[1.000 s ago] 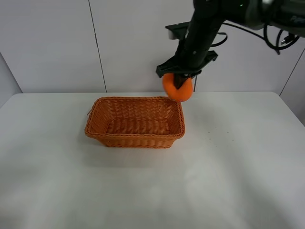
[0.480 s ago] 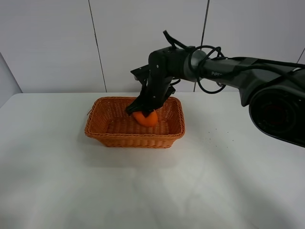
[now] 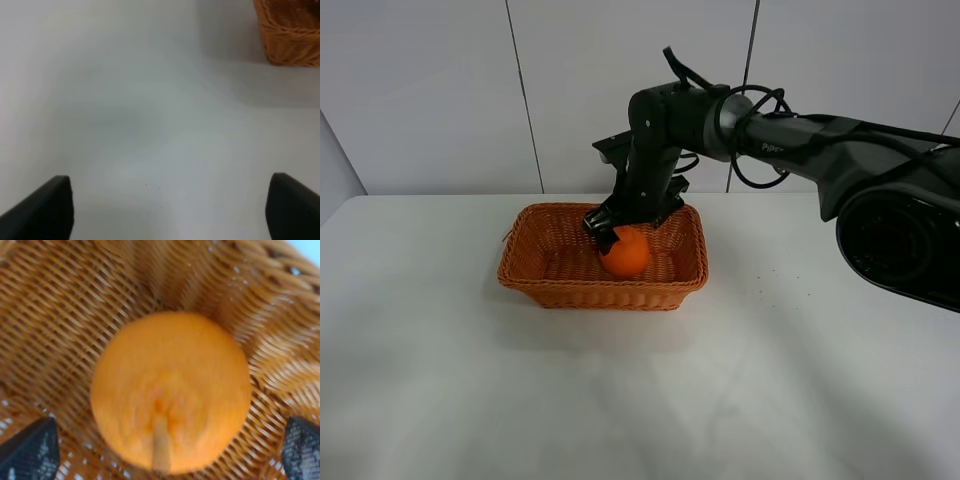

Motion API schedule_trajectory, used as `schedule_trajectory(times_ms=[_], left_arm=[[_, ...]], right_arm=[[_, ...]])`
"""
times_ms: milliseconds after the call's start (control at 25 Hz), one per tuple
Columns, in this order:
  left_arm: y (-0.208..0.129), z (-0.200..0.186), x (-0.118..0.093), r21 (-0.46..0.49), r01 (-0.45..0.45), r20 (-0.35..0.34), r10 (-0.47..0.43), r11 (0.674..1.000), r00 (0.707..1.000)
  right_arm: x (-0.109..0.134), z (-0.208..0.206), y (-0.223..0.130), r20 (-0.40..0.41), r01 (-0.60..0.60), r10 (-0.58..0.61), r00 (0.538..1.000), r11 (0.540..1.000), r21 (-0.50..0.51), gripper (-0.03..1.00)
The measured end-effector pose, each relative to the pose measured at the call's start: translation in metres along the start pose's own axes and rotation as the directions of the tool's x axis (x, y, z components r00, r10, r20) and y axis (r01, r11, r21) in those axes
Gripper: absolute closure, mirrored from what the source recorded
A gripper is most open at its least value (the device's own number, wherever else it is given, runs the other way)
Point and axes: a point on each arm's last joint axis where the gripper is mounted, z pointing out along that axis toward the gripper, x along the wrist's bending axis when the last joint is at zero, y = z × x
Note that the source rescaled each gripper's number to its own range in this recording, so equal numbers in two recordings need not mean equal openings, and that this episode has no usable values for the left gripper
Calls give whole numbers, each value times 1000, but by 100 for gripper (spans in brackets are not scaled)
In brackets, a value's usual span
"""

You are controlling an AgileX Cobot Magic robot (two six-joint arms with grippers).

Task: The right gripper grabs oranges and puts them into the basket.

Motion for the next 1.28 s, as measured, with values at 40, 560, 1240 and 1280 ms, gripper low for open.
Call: schedule_trajectory(times_ms=[40, 560, 1240, 1280], left_arm=[[0, 0, 0, 0, 0, 0, 0, 1000, 1000], [0, 0, 0, 0, 0, 0, 0, 1000, 1000], [0, 0, 0, 0, 0, 0, 0, 1000, 1000], [0, 0, 0, 0, 0, 0, 0, 1000, 1000]], right_arm=[[0, -7, 2, 0, 0, 0, 1000, 1000, 9, -3], [-51, -80, 24, 33, -105, 110, 993, 987, -118, -3], [-272, -104, -55, 198, -493, 512, 836, 859, -136, -3], [-272, -102, -57, 199, -490, 505, 840, 863, -121, -3]])
